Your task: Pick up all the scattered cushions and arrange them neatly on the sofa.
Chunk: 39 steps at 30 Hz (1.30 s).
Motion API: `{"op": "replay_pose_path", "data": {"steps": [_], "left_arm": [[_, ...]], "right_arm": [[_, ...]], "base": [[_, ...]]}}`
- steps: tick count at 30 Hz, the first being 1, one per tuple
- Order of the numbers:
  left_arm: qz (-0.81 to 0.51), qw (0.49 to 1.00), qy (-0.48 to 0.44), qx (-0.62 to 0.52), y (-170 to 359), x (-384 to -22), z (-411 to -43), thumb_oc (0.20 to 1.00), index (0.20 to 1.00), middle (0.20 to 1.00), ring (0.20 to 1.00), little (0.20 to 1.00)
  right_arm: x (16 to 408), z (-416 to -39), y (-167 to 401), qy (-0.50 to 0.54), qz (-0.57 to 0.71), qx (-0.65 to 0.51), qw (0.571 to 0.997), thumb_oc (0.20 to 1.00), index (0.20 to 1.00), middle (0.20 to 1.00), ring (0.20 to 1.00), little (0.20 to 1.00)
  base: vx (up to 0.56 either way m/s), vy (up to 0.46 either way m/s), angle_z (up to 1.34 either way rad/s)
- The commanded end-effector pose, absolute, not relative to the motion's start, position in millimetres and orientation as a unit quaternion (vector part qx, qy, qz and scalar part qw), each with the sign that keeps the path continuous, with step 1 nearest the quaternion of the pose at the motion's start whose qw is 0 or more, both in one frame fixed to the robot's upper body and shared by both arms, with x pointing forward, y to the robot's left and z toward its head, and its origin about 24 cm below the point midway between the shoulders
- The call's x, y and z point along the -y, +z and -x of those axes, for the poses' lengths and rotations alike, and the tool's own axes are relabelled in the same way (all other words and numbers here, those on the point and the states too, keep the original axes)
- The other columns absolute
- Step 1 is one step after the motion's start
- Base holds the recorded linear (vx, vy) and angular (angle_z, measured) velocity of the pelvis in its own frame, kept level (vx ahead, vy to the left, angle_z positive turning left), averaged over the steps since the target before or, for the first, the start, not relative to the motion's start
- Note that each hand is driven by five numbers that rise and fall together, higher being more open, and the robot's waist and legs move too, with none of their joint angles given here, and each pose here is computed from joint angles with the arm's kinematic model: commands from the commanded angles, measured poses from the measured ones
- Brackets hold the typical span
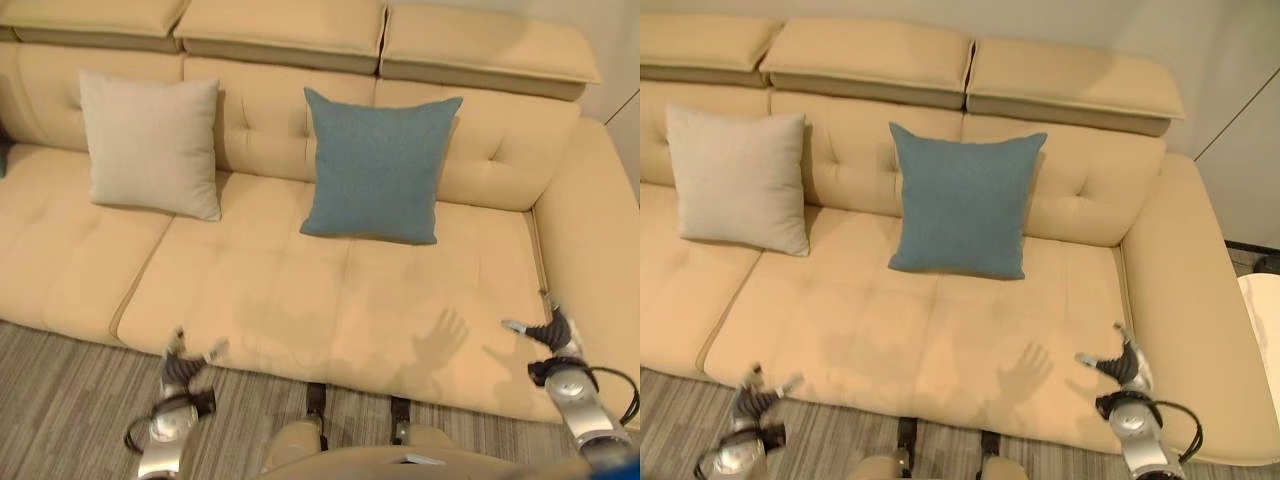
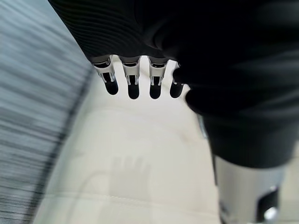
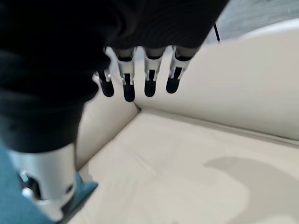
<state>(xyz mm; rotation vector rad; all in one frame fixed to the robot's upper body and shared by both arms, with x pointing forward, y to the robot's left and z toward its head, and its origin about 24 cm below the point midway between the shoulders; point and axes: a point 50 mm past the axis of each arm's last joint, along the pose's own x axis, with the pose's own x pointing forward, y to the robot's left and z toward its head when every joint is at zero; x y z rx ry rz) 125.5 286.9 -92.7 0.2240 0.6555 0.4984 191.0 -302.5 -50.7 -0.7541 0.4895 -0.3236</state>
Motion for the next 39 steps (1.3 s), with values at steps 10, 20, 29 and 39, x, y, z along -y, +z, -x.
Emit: {"op": "replay_pose_path", "data": {"steps": [10, 20, 29, 39], "left_arm": [[-0.166, 0.859, 0.146, -0.461, -137.2, -270.0, -109.5, 1.0, 1.0, 1.0, 1.0, 1.0], [-0.157, 0.864, 0.137, -0.458, -133.9, -273.1, -128.7, 1.0, 1.0, 1.0, 1.0, 1.0], [-0.173, 0.855, 0.159, -0.463, -122.0, -303.2, -136.6, 1.0, 1.0, 1.0, 1.0, 1.0], [-0.189, 0.834, 0.204, -0.477, -105.1, -342.0, -136.0, 1.0, 1.0, 1.0, 1.0, 1.0]], "right_arm": [[291.5, -158.6, -104.0, -0.073, 0.373, -0.366, 0.849, 1.0, 1.0, 1.0, 1.0, 1.0], [294.5, -147.7, -116.2, -0.038, 0.398, -0.424, 0.813, 1.0, 1.0, 1.0, 1.0, 1.0], [291.8, -161.5, -114.5, -0.012, 0.426, -0.429, 0.796, 1.0, 1.0, 1.0, 1.0, 1.0], [293.9, -150.5, -120.0, -0.002, 0.418, -0.457, 0.786, 1.0, 1.0, 1.0, 1.0, 1.0]], "base": [[-0.15, -0.135, 0.02], [-0.23, 0.032, 0.17], [-0.25, 0.142, -0.36], [-0.04, -0.097, -0.27]]}}
